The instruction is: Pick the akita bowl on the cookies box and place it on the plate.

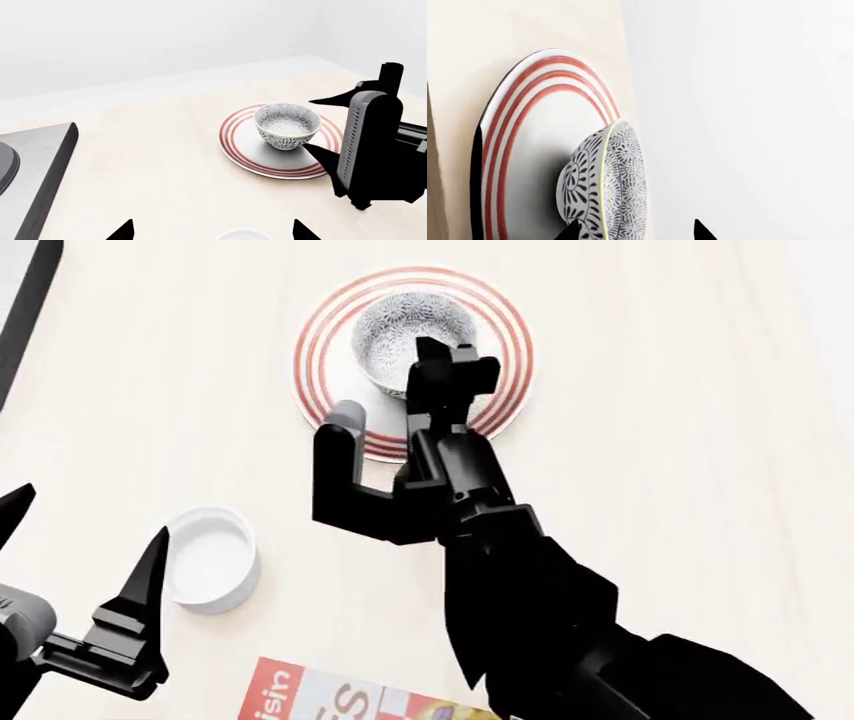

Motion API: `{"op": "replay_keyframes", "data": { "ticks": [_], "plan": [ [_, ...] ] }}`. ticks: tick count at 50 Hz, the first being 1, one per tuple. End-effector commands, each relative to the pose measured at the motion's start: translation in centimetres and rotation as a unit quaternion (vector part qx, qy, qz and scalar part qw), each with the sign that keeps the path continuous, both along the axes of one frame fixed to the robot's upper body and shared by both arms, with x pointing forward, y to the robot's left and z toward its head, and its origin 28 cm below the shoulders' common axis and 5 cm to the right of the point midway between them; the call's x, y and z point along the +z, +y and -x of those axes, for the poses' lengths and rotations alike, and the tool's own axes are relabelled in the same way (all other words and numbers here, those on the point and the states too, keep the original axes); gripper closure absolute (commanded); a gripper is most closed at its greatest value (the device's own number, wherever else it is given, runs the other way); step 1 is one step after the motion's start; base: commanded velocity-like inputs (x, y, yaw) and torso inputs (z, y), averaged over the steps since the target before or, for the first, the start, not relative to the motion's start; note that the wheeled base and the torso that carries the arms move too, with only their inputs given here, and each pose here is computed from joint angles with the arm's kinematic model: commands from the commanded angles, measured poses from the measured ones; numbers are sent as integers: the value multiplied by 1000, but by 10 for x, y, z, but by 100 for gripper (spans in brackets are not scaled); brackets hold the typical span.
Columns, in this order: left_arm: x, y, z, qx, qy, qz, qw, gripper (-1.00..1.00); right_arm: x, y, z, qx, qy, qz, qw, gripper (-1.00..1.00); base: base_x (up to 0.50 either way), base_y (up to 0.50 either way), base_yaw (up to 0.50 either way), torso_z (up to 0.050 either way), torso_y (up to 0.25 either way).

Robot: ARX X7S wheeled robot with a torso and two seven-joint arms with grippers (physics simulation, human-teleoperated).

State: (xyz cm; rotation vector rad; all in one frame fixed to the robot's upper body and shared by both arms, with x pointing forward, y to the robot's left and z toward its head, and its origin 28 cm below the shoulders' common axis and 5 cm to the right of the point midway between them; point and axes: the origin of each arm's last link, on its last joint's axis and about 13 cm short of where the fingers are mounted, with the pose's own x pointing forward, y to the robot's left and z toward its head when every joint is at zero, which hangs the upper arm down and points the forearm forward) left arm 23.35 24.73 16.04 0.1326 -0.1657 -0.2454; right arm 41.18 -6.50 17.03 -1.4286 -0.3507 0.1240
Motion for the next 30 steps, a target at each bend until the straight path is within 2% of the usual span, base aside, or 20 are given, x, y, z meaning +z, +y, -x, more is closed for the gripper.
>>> {"op": "replay_keyframes", "data": {
  "ticks": [1,8,15,22,27,30],
  "plan": [
    [2,-1,1,-14,-13,13,1000,-100,-4,0,9,-2,48,-2,999,-100,0,0,0,0,0],
    [4,-1,2,-14,-14,13,1000,-100,22,-5,33,16,38,-11,999,-100,0,0,0,0,0],
    [5,-2,3,-16,-15,11,1000,-100,53,-12,73,59,-8,-16,998,-100,0,0,0,0,0],
    [8,-2,6,-16,-19,14,1000,-100,71,-19,107,84,-48,-28,995,-100,0,0,0,0,0],
    [8,-2,9,-13,-24,17,999,-100,77,-26,131,97,-74,-58,991,-100,0,0,0,0,0],
    [10,-2,15,-7,-39,18,999,-100,78,-33,152,105,-91,-100,985,-100,0,0,0,0,0]
  ]
}}
